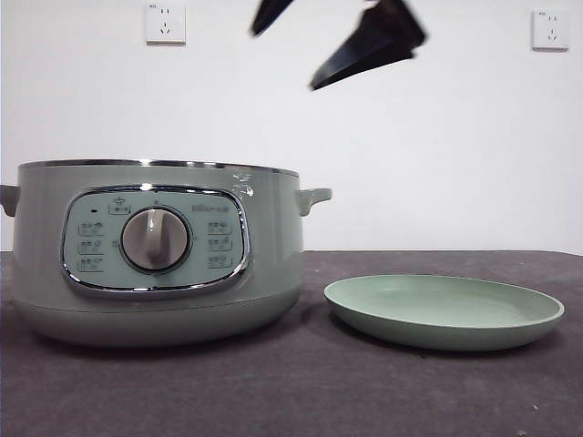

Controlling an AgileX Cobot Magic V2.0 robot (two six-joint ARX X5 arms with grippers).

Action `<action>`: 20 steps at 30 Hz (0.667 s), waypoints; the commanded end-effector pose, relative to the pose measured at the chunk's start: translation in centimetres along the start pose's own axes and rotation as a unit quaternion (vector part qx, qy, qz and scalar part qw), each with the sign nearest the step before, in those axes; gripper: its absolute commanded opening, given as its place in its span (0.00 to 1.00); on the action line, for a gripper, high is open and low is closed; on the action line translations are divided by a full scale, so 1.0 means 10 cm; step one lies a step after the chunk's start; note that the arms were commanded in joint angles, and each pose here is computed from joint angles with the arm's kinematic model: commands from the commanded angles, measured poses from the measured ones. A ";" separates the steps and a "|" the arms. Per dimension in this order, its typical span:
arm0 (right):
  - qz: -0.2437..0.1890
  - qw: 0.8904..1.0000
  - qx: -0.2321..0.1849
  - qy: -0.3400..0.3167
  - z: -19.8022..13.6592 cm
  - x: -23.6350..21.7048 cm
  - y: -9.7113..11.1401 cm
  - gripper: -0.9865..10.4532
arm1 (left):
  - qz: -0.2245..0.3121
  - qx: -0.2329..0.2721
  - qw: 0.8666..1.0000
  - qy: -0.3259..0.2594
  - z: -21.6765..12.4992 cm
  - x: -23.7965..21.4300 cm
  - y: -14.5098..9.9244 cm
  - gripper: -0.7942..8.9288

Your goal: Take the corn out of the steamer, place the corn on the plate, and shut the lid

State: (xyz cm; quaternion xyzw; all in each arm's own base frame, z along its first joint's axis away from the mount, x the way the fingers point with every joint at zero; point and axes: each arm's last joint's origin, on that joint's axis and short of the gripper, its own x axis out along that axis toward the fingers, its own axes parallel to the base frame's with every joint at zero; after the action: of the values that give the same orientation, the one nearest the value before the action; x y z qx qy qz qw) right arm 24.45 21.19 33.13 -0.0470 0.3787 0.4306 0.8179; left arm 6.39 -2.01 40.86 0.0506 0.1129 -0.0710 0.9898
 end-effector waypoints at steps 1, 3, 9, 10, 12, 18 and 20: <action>-0.019 0.998 -0.036 0.039 0.18 0.25 0.07 0.42 | 0.016 -0.009 0.999 -0.042 0.02 -0.21 0.07 0.07; -0.030 0.996 -0.049 0.063 0.27 0.43 0.13 0.42 | 0.023 -0.009 0.999 -0.042 -0.01 -0.27 0.09 0.07; -0.062 0.987 -0.087 0.117 0.42 0.96 0.21 0.42 | 0.028 -0.009 0.999 -0.031 -0.05 -0.30 0.10 0.07; -0.064 0.986 -0.094 0.122 0.43 1.05 0.21 0.42 | 0.027 -0.010 0.999 -0.029 -0.05 -0.30 0.10 0.07; -0.070 0.983 -0.102 0.132 0.41 1.22 0.21 0.42 | 0.026 -0.016 0.999 -0.028 -0.05 -0.30 0.10 0.07; -0.079 0.978 -0.112 0.156 0.30 1.68 0.11 0.42 | 0.025 -0.017 0.999 -0.027 -0.06 -0.30 0.10 0.07; -0.078 0.977 -0.111 0.163 0.25 1.79 0.08 0.41 | 0.025 -0.017 0.999 -0.027 -0.05 -0.30 0.10 0.07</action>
State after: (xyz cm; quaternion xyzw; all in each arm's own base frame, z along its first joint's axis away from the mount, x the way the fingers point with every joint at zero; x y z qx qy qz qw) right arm 31.29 34.47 23.92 -0.2309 0.4509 0.3892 0.7694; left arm 3.91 -0.74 40.26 0.0512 0.1199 -0.0479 0.9903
